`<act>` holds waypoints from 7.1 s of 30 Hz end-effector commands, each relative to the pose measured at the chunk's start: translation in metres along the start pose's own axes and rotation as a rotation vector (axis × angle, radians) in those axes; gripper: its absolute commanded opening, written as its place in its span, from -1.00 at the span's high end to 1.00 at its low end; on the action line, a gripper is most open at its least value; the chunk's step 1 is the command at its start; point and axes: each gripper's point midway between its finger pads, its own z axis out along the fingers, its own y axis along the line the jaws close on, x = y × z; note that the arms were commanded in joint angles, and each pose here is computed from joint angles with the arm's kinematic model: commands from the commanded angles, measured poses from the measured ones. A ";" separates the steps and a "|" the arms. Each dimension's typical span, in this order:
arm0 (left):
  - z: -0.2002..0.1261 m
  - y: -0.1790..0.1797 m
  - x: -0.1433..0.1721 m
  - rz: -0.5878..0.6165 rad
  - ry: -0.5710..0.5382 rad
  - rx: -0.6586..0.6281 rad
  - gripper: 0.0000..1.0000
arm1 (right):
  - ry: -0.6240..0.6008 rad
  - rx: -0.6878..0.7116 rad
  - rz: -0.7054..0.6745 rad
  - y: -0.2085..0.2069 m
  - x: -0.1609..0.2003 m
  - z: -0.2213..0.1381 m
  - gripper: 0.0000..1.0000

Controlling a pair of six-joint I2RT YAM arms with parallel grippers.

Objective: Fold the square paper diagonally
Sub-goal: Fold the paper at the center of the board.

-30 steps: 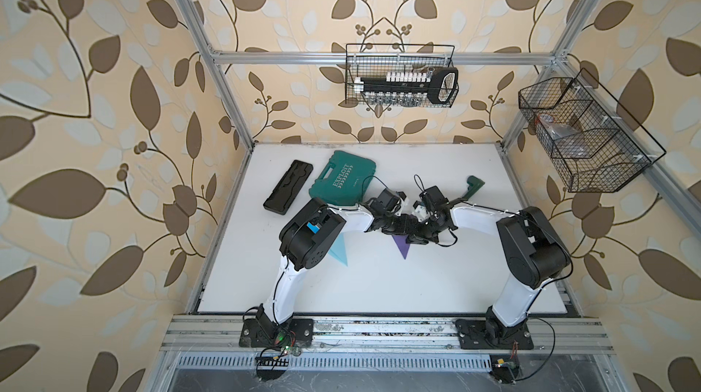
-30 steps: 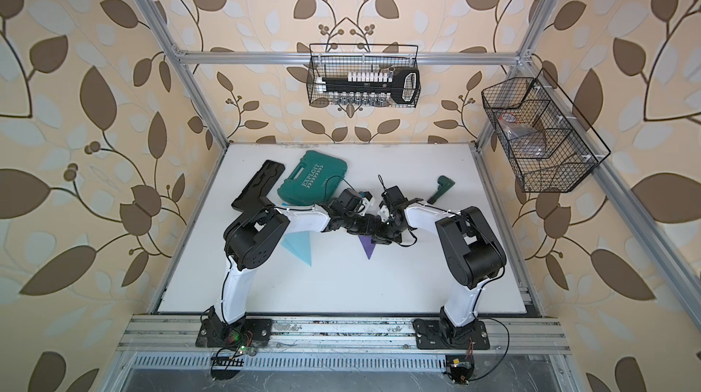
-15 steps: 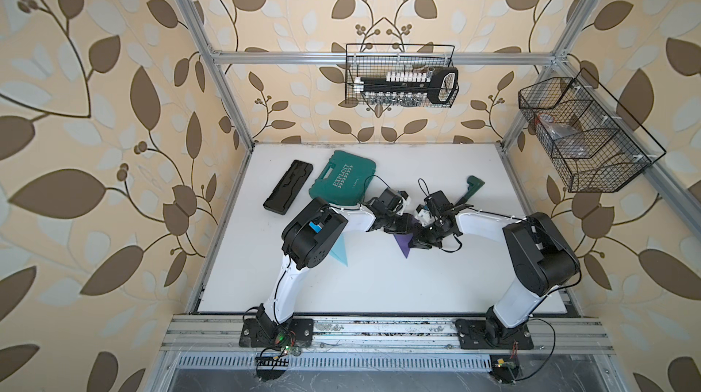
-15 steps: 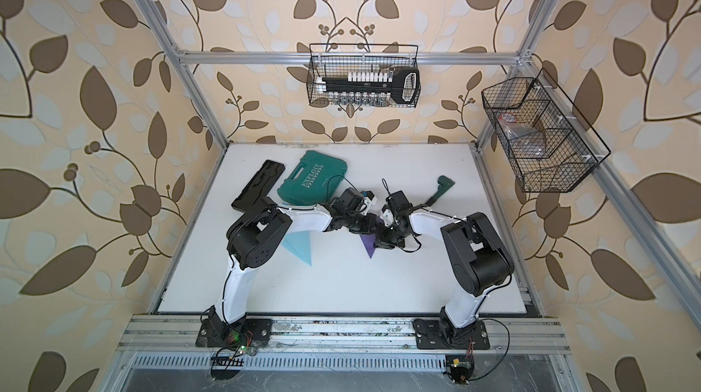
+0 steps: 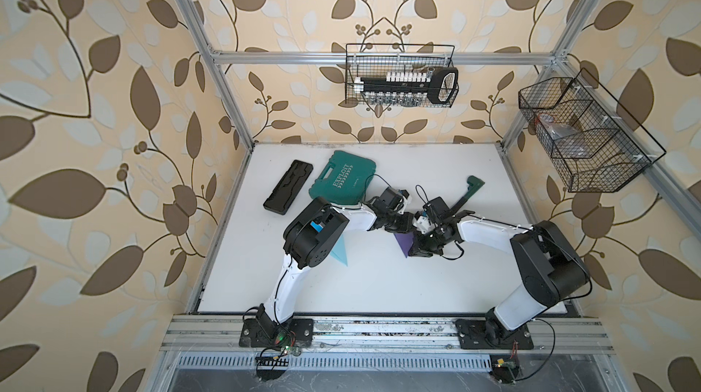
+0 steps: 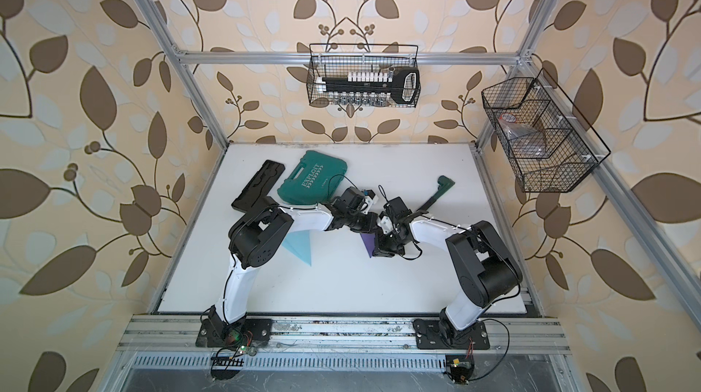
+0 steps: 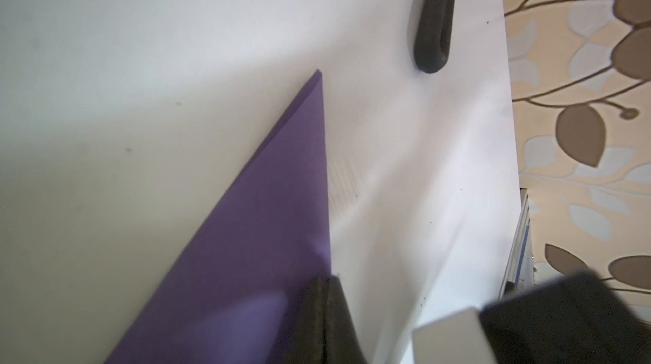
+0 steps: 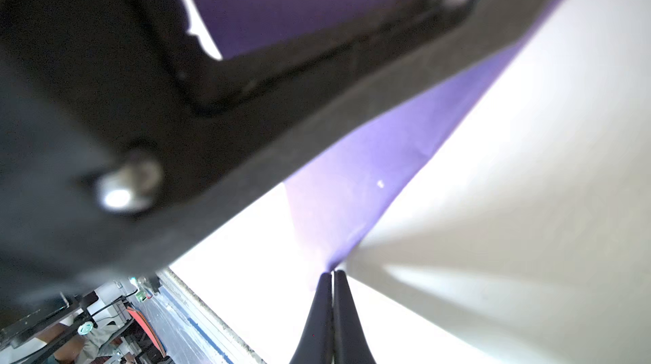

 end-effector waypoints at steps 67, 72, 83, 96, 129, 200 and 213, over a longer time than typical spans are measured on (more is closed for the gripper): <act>-0.112 -0.091 0.028 0.174 -0.108 -0.023 0.93 | -0.173 -0.034 -0.006 -0.010 -0.116 -0.020 1.00; -0.092 -0.081 0.029 0.165 -0.072 -0.035 0.95 | -0.163 -0.005 0.013 -0.016 -0.118 -0.010 1.00; -0.035 -0.050 0.034 0.152 0.007 -0.063 1.00 | -0.130 0.011 0.033 -0.023 -0.111 -0.003 1.00; -0.017 -0.021 0.046 0.153 0.045 -0.126 1.00 | -0.121 -0.019 0.002 -0.015 -0.100 -0.013 1.00; -0.011 0.008 0.068 0.167 0.112 -0.199 1.00 | -0.008 0.095 -0.081 -0.038 -0.068 0.003 1.00; -0.042 0.040 0.135 0.109 0.196 -0.217 1.00 | -0.210 0.350 0.166 -0.109 -0.157 -0.031 1.00; -0.070 0.027 0.118 0.147 0.107 -0.252 1.00 | -0.365 0.272 0.095 -0.082 -0.179 -0.067 1.00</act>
